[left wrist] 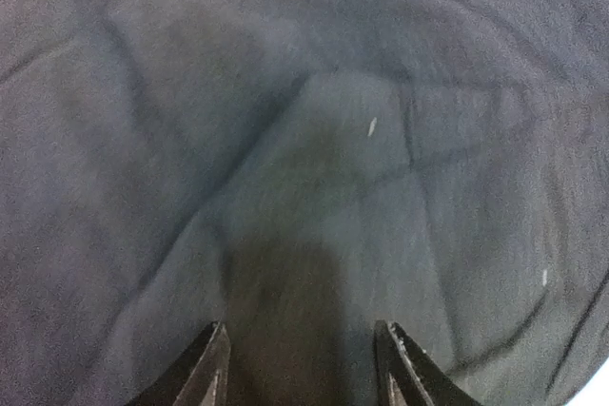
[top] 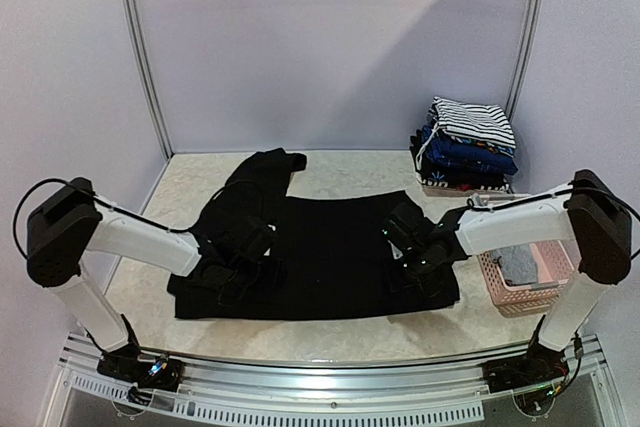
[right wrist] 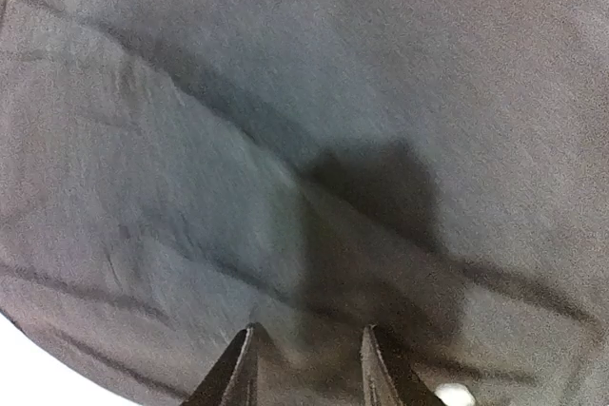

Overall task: Fold and stack the mixed laundry pile
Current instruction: Move the 1/3-folded shirt to the center of the board, then pick up the 1/3-folded shirt from the center of the board.

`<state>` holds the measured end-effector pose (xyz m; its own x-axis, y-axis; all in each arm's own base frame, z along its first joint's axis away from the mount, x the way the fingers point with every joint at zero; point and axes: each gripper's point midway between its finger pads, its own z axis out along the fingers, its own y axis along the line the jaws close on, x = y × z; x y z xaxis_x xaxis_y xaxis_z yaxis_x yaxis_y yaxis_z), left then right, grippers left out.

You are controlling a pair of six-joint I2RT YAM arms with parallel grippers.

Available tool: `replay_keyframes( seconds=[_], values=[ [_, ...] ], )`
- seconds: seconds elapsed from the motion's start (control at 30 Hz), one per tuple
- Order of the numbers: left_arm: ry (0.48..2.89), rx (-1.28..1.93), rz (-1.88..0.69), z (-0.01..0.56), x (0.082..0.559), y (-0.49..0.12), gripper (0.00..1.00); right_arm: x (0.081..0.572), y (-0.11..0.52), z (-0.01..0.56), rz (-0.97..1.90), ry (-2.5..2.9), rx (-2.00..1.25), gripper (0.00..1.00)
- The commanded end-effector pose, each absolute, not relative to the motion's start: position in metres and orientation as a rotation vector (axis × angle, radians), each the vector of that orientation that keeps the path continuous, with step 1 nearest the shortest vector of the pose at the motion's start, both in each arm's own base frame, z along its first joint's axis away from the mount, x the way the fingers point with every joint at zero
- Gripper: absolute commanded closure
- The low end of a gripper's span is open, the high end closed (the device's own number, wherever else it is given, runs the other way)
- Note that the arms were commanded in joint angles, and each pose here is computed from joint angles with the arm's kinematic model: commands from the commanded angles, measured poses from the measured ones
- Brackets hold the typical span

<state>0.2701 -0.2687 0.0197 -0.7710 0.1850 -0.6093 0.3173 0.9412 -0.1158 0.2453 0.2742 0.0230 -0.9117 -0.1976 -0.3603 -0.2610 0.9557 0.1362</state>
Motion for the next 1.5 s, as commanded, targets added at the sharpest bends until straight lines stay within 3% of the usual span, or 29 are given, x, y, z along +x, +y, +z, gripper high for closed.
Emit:
replay_keyframes(
  seconds=[0.0,0.13,0.3,0.53,0.9,1.47],
  values=[
    [2.444,0.332,-0.173,0.05,0.263,-0.243,0.44,0.245,0.245,0.064,0.151,2.7,-0.305,0.58],
    [2.347,0.311,-0.065,0.089,0.284,-0.229,0.37,0.27,0.258,0.111,0.221,2.571,-0.341,0.49],
    [2.233,0.184,-0.008,0.125,0.327,-0.201,0.21,0.307,0.261,0.135,0.25,2.495,-0.333,0.48],
    [2.254,0.049,-0.031,0.135,0.392,-0.148,0.16,0.333,0.257,0.131,0.277,2.494,-0.32,0.48],
    [2.466,-0.116,-0.182,0.075,0.471,-0.084,0.27,0.346,0.256,0.117,0.271,2.518,-0.328,0.47],
    [2.564,-0.069,-0.322,0.036,0.545,-0.091,0.45,0.355,0.254,0.113,0.228,2.521,-0.329,0.48]
  ],
)
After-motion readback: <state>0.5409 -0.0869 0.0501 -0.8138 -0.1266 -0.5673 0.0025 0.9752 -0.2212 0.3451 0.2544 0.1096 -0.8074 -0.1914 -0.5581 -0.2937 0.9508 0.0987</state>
